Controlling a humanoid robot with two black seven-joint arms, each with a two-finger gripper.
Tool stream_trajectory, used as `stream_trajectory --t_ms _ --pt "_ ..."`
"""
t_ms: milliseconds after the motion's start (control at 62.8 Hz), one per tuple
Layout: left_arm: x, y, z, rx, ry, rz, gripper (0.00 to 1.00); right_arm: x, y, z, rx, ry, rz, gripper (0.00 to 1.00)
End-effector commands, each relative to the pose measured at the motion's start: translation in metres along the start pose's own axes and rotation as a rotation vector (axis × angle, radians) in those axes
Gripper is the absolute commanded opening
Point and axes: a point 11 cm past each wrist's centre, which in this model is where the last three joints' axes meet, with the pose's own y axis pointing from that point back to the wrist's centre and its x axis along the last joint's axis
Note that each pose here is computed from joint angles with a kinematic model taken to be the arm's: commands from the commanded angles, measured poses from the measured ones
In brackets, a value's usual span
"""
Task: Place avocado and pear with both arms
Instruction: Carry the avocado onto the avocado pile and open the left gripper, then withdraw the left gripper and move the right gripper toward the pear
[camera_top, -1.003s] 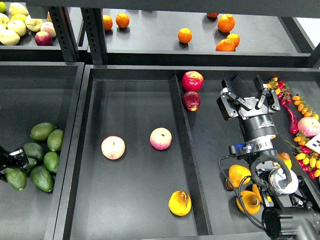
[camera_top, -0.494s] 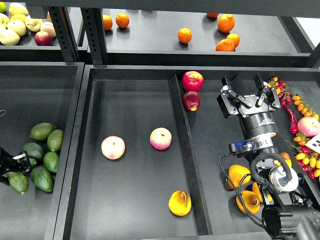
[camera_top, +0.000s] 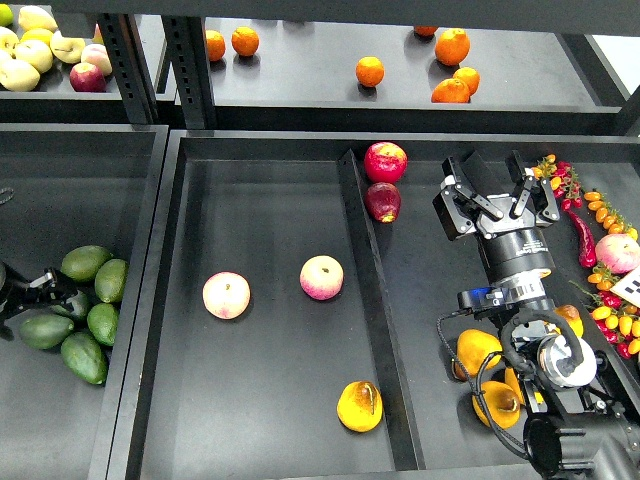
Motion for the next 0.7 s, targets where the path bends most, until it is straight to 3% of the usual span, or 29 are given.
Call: stream_trajectory --t_ms 0,334,685 --pt "0.005 0.017 0.025 -0.161 0.152 -0.045 0.99 0.005 0.007 -0.001 0.000 0.004 0.015 1.00" --pt "0.030 0.068 0.033 -0.445 0.491 -0.139 0.99 0.014 0.028 -0.025 -0.013 0.083 0.078 1.00" --pt "-0.007 0.042 -0.055 -0.603 0.861 -0.311 0.99 0.017 0.053 -0.049 -0.163 0.246 0.150 1.00"
